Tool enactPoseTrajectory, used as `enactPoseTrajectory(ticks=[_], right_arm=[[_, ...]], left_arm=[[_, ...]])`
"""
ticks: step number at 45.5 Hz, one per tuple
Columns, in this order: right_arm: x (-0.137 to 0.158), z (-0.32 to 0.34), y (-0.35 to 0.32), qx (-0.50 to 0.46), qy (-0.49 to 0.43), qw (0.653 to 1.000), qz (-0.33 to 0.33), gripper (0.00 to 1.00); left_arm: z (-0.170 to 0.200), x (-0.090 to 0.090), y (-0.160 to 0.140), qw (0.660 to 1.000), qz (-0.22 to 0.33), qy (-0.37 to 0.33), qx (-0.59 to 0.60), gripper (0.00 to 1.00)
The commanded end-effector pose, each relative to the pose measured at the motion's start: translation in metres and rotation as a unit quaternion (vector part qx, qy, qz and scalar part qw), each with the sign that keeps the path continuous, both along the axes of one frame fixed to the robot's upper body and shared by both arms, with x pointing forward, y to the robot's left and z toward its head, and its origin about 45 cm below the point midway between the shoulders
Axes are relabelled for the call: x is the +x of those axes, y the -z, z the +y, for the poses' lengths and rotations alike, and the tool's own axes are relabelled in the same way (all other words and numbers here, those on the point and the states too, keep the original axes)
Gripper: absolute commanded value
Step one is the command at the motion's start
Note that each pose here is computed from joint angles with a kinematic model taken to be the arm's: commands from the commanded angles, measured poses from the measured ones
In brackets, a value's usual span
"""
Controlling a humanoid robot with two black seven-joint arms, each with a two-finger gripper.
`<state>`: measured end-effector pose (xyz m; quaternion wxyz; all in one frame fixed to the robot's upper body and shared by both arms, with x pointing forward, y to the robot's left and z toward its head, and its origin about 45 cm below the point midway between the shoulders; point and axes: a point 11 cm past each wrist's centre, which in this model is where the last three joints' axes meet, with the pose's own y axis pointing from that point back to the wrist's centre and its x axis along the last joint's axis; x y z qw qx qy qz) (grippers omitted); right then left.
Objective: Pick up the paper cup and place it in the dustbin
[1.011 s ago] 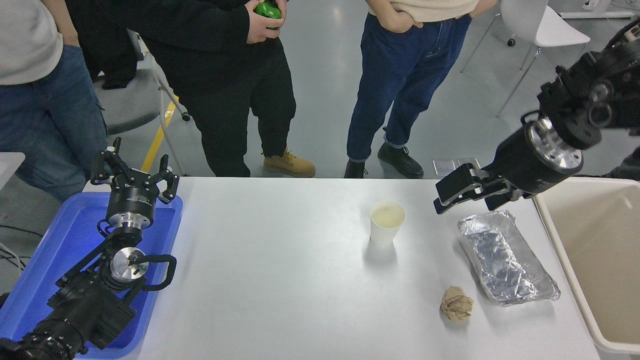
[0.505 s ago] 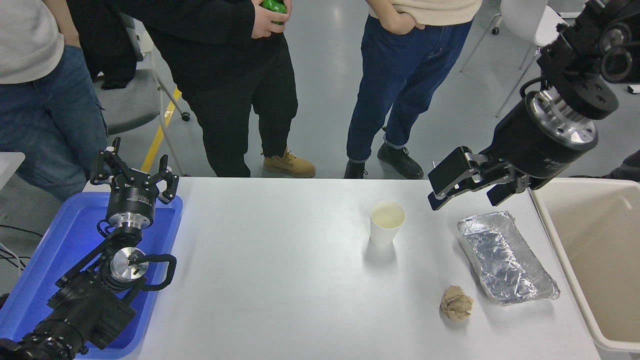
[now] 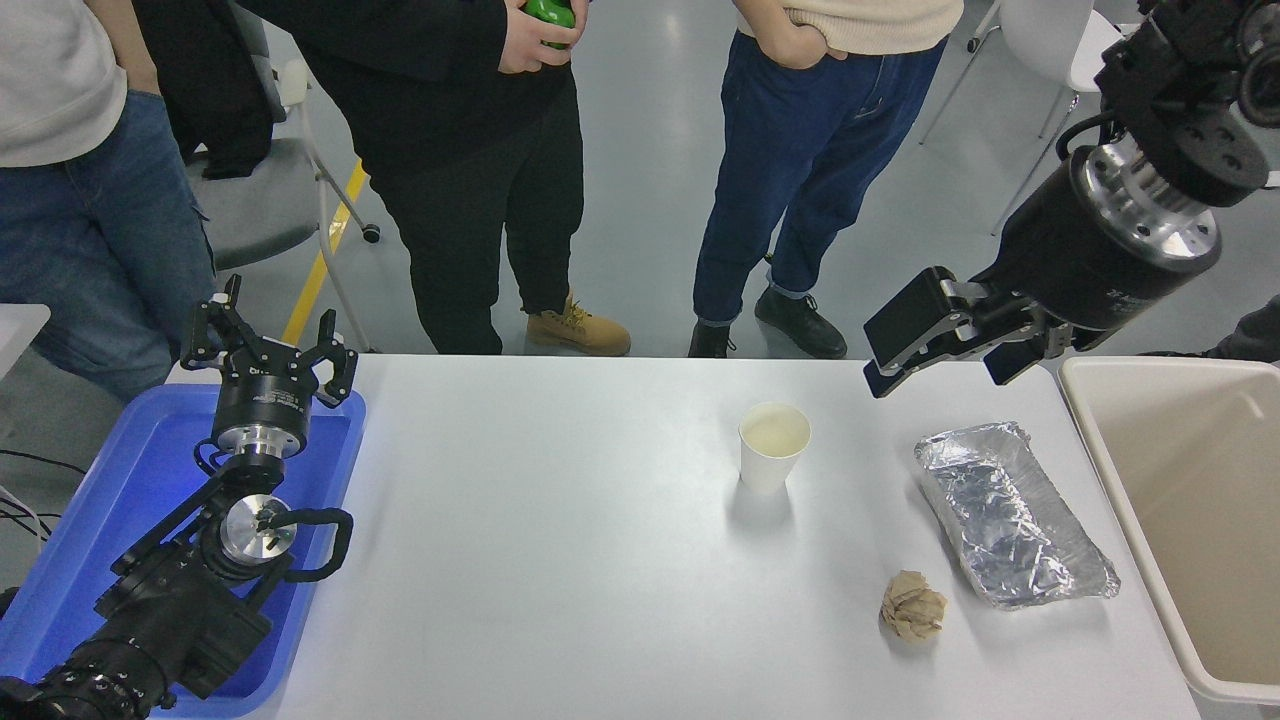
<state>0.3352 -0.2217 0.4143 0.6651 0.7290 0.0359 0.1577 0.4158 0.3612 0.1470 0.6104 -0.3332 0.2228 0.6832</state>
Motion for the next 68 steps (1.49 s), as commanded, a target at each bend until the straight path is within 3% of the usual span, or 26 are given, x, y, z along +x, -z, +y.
enactPoseTrajectory(ticks=[1, 11, 19, 38, 68], right_arm=[[0.035, -0.008, 0.038, -0.034, -0.03, 0.999, -0.021, 1.0], [0.08, 0.0, 0.091, -0.03, -0.033, 0.997, -0.057, 1.0], [0.095, 0.018, 0.135, -0.002, -0.025, 0.997, -0.071, 1.0], [0.101, 0.029, 0.228, 0.048, 0.038, 0.99, -0.124, 1.0], [0.09, 0.008, 0.288, 0.068, 0.084, 0.981, -0.158, 1.0]], left_arm=[[0.0, 0.0, 0.0, 1.0, 0.0, 0.001, 0.001, 0.99], [-0.001, 0.001, -0.001, 1.0, 0.0, 0.001, 0.001, 0.99], [-0.001, 0.001, -0.001, 1.0, 0.0, 0.001, 0.001, 0.99], [0.0, 0.001, -0.001, 1.0, -0.001, 0.0, 0.0, 0.99], [0.0, 0.0, 0.0, 1.0, -0.001, 0.0, 0.0, 0.99]])
